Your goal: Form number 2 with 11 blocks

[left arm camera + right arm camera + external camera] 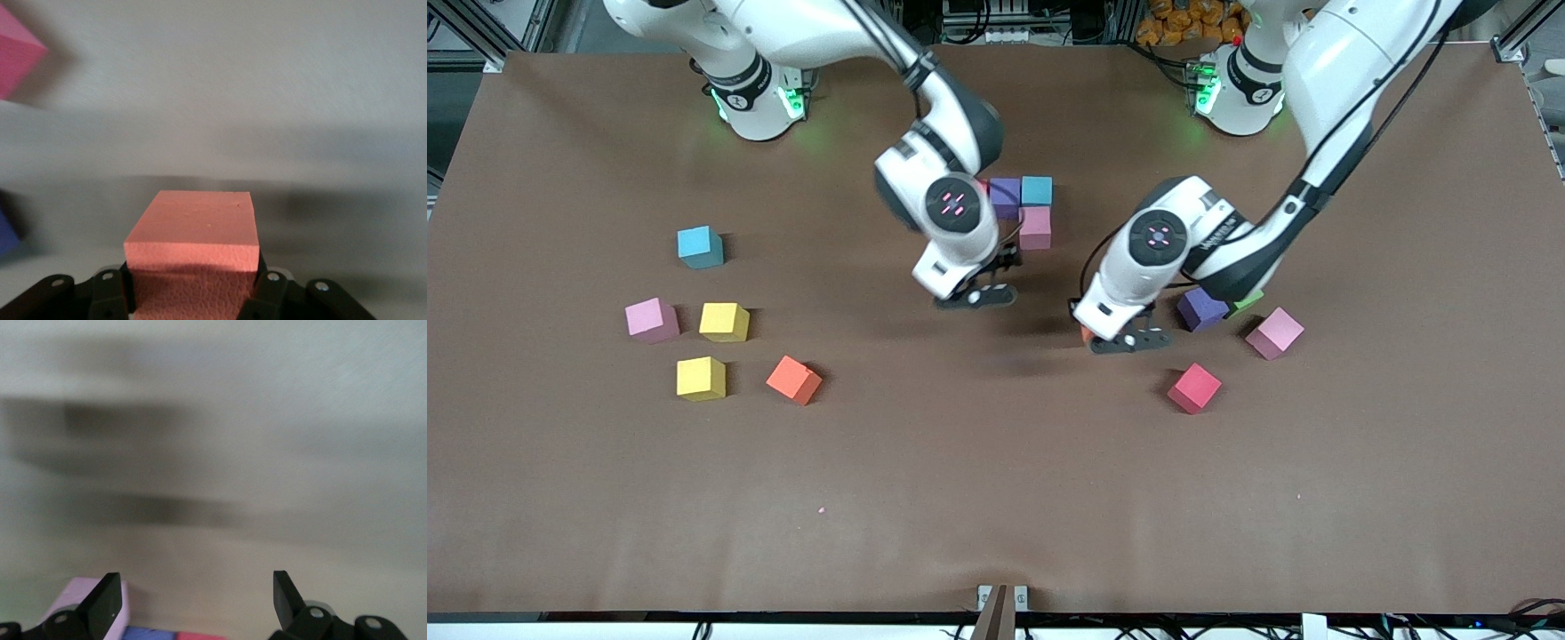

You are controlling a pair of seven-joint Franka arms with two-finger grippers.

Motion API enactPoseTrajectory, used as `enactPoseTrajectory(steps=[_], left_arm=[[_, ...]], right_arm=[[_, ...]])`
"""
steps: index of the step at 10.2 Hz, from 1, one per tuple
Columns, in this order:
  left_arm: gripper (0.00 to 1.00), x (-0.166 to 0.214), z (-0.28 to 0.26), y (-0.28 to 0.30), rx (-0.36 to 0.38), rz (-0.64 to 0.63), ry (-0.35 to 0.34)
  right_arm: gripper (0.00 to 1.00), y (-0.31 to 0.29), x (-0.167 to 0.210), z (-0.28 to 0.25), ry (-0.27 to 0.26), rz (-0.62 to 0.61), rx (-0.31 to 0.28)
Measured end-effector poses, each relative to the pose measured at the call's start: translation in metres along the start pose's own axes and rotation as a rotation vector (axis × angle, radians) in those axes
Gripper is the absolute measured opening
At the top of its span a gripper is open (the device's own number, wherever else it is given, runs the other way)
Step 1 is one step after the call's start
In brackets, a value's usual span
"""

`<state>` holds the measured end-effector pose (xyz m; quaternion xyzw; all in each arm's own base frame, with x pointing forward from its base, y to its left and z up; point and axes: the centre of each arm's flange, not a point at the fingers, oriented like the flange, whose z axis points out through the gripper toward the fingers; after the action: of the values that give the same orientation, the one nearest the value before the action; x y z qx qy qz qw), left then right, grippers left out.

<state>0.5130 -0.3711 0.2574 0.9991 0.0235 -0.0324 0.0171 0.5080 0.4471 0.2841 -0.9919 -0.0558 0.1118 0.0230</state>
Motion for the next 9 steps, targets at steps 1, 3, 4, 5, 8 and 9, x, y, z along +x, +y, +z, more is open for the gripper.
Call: enactPoseTrajectory(steps=[1, 3, 4, 5, 8, 9], left_arm=[[0.59, -0.014, 0.007, 0.016, 0.009, 0.038, -0.004], [0.59, -0.038, 0.019, 0.040, 0.019, 0.085, -0.022], [0.59, -0.050, 0.027, 0.049, 0.026, 0.081, -0.035], [0.59, -0.064, 0.036, 0.059, 0.031, 0.062, -0.048], [0.59, -0.096, 0.054, 0.083, 0.041, 0.038, -0.075], [0.59, -0.100, 0.058, 0.083, 0.037, 0.041, -0.075]], right_arm=[[1.00, 0.034, 0.019, -0.006, -0.010, -0.029, -0.008], [1.00, 0.113, 0.056, -0.021, -0.006, -0.092, -0.015], [1.00, 0.152, 0.071, -0.027, -0.002, -0.124, -0.012], [1.00, 0.191, 0.083, -0.031, -0.003, -0.161, -0.012], [1.00, 0.287, 0.102, -0.039, -0.005, -0.281, -0.101], [1.00, 0.302, 0.104, -0.040, -0.005, -0.316, -0.123]])
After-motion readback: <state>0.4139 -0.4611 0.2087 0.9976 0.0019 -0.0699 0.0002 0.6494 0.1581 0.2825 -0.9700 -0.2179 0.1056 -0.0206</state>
